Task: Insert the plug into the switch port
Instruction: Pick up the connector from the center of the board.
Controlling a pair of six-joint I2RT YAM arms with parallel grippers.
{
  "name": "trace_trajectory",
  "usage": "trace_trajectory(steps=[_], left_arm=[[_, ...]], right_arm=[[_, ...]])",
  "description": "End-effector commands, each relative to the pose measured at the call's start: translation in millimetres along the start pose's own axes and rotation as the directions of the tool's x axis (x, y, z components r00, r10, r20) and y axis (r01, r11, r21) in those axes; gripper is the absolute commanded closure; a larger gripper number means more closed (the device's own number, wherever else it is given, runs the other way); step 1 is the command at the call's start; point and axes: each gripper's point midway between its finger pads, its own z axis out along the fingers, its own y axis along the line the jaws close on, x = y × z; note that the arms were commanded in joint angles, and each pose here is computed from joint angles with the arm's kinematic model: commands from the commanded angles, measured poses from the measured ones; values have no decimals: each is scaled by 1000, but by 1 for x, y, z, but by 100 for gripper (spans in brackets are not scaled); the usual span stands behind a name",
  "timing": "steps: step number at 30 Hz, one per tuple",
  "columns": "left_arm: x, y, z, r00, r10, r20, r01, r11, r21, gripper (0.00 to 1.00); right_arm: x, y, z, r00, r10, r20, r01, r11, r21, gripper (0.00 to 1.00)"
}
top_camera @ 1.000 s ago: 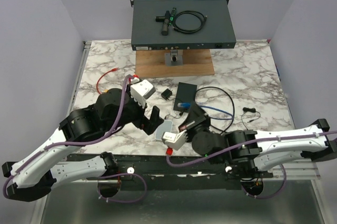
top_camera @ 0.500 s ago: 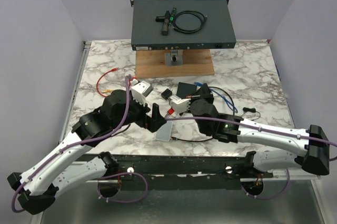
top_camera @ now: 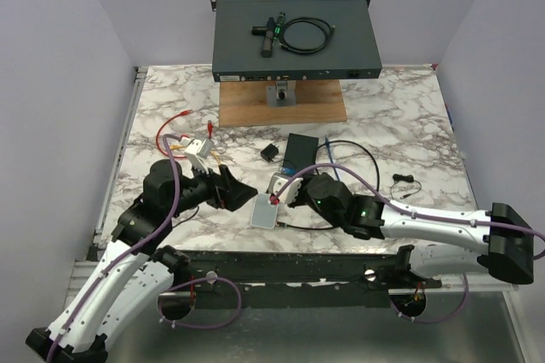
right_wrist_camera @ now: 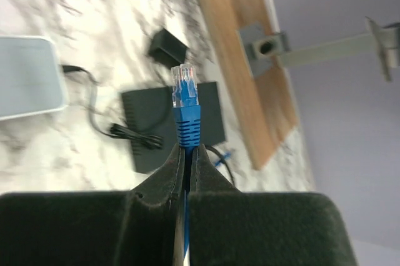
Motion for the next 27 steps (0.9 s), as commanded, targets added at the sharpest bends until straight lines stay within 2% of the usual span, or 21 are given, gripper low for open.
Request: trace_trajectory(steps=[1, 7, 11, 21, 27], left_arm=[[4, -24, -1, 997, -66, -27, 70, 983, 170, 7], [23, -27, 2, 988, -103, -113, 128, 961, 245, 11], [35, -24, 7, 979, -127, -157, 166, 949, 268, 14], [43, -14, 15, 969, -168, -182, 213, 941, 265, 23], [40, -11, 19, 958, -210, -193, 258, 926, 275, 34]], right_arm=[[-28, 28, -9, 962, 203, 181, -177, 973, -151, 99], [-39, 45, -21, 921, 278, 273, -213, 946, -245, 99], [-45, 50, -23, 908, 272, 318, -189, 945, -268, 99], [-65, 51, -31, 865, 292, 408, -168, 935, -311, 99], [-72, 54, -35, 850, 282, 446, -137, 934, -330, 99]])
